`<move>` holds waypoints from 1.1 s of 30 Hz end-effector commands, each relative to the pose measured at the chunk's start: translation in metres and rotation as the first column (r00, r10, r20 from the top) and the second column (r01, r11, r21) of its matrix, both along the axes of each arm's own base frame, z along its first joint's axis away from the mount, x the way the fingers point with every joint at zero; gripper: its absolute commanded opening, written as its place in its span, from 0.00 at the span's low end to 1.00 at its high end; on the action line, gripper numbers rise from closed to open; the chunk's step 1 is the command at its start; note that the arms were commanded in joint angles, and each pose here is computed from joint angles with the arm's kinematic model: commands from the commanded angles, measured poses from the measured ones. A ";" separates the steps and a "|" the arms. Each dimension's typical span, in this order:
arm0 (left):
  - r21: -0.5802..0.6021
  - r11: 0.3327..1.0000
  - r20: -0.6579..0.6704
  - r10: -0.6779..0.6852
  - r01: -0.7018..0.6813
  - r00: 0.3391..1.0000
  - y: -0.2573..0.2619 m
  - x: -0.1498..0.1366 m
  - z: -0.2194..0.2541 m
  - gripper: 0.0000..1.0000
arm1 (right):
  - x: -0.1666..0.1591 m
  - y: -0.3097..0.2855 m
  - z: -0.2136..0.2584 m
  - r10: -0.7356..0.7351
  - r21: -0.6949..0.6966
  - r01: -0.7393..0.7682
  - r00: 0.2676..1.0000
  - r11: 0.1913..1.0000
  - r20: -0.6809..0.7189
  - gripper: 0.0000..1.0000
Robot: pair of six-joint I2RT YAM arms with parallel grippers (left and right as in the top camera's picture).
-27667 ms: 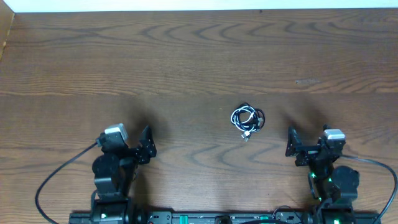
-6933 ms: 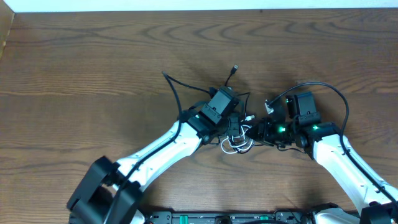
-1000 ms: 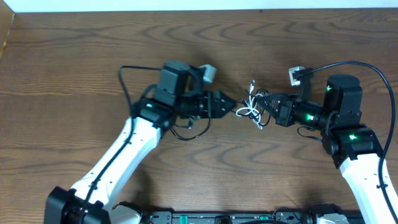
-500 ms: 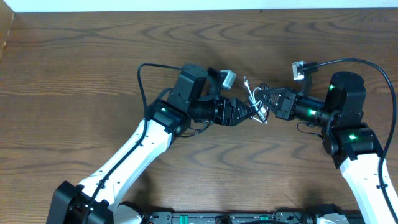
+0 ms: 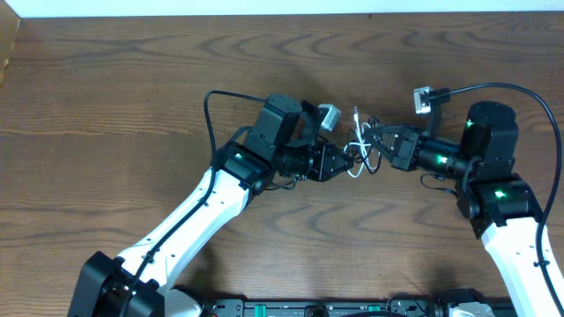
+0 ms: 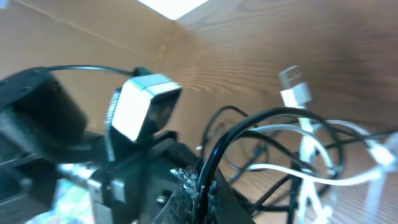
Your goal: Untangle cables
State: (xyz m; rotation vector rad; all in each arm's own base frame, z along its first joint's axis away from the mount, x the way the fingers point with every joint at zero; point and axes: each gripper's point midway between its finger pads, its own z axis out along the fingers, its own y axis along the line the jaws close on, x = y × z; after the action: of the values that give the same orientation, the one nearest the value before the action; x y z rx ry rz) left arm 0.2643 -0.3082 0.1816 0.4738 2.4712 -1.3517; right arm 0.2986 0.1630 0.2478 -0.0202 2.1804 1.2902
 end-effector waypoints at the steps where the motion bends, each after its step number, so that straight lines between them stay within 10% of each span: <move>1: 0.130 0.990 0.027 0.059 -0.062 0.998 0.016 0.009 -0.023 0.07 | 0.015 -0.019 -0.009 -0.095 -0.136 0.104 0.993 0.985 0.071 0.01; 6: 0.385 0.901 0.015 0.208 -0.197 0.978 0.065 0.014 -0.062 0.07 | 0.033 -0.057 -0.031 -0.257 -0.315 0.279 0.960 0.907 0.111 0.01; 17: 0.424 0.840 0.052 0.352 -0.340 0.935 0.127 0.036 -0.049 0.08 | 0.001 -0.195 -0.083 -0.676 -0.789 0.526 0.709 0.317 0.201 0.01; 33: 0.258 0.710 0.229 0.613 -0.655 0.756 0.225 0.071 0.024 0.07 | -0.016 -0.211 -0.089 -0.756 -0.815 0.531 0.625 0.232 0.192 0.01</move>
State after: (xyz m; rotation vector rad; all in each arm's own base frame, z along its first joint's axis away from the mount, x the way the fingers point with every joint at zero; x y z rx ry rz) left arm 0.3297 -0.1044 0.1892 -0.1999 2.4749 -0.6529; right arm 0.2849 -0.0309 0.1482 0.5786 2.4257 -0.2295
